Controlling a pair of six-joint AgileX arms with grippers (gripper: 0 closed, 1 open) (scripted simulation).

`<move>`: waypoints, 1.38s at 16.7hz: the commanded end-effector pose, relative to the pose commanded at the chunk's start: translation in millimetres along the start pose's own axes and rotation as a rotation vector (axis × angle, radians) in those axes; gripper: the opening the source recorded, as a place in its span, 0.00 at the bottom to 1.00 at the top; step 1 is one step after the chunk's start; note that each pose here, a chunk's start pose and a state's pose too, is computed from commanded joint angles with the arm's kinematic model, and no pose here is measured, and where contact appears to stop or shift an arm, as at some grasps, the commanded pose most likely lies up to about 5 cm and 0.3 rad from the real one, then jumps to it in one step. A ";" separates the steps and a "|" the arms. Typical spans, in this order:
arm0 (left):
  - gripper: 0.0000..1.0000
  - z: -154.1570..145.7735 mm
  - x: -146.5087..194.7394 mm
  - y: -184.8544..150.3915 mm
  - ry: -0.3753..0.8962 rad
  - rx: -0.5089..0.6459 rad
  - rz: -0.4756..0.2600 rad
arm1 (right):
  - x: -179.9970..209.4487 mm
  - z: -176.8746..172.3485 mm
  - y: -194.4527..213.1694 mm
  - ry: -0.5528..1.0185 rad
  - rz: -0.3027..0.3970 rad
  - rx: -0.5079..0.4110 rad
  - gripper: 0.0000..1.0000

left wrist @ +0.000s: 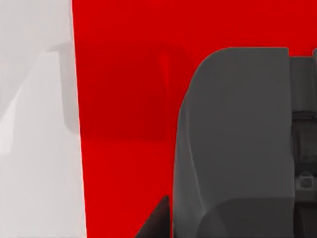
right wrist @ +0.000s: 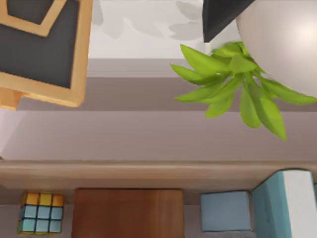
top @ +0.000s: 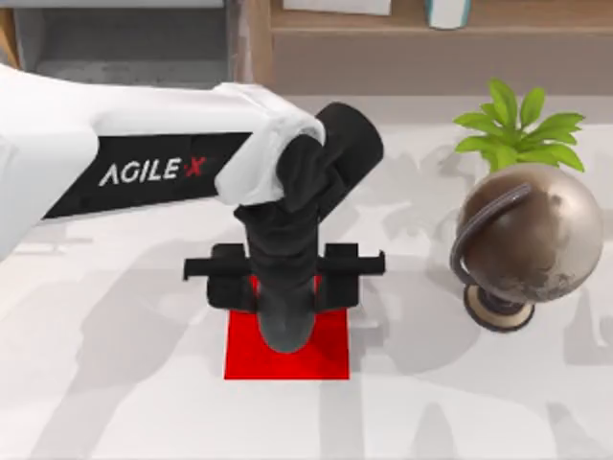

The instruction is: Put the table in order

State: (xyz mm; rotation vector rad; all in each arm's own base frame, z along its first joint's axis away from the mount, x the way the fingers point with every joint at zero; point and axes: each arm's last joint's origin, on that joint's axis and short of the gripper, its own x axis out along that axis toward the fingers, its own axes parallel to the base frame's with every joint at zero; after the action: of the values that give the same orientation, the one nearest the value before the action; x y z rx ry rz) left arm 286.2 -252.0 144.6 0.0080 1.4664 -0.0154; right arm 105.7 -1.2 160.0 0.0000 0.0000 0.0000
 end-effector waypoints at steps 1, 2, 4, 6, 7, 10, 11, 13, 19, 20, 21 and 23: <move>0.00 0.2 -0.7 -0.1 -0.002 0.000 -0.002 | 0.0 0.0 0.0 0.000 0.000 0.000 1.00; 0.00 0.5 -1.7 -0.2 -0.006 -0.001 -0.004 | 0.0 0.0 0.0 0.000 0.000 0.000 1.00; 0.00 1.3 -4.1 -0.4 -0.015 -0.002 -0.011 | 0.0 0.0 0.0 0.000 0.000 0.000 1.00; 0.00 2.3 -6.8 -0.8 -0.025 -0.004 -0.019 | 0.0 0.0 0.0 0.000 0.000 0.000 1.00; 0.00 2.8 -8.3 -1.0 -0.030 -0.005 -0.023 | 0.0 0.0 0.0 0.000 0.000 0.000 1.00; 0.00 4.4 -12.4 -1.8 -0.047 -0.007 -0.036 | 0.0 0.0 0.0 0.000 0.000 0.000 1.00; 0.00 4.9 -13.6 -2.1 -0.052 -0.007 -0.040 | 0.0 0.0 0.0 0.000 0.000 0.000 1.00; 0.00 5.7 -15.4 -2.7 -0.060 -0.008 -0.047 | 0.0 0.0 0.0 0.000 0.000 0.000 1.00; 0.00 5.4 -11.4 -3.6 -0.057 -0.006 -0.045 | 0.0 0.0 0.0 0.000 0.000 0.000 1.00; 0.00 4.7 -8.5 -3.4 -0.051 -0.005 -0.040 | 0.0 0.0 0.0 0.000 0.000 0.000 1.00; 0.00 3.8 -4.9 -3.1 -0.042 -0.004 -0.033 | 0.0 0.0 0.0 0.000 0.000 0.000 1.00; 0.00 0.9 5.0 -1.8 -0.016 -0.001 -0.012 | 0.0 0.0 0.0 0.000 0.000 0.000 1.00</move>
State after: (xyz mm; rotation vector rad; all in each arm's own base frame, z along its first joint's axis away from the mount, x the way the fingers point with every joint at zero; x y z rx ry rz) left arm 287.6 -253.9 139.7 -0.0014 1.4505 -0.0241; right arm 105.7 -1.2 160.0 0.0000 0.0000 0.0000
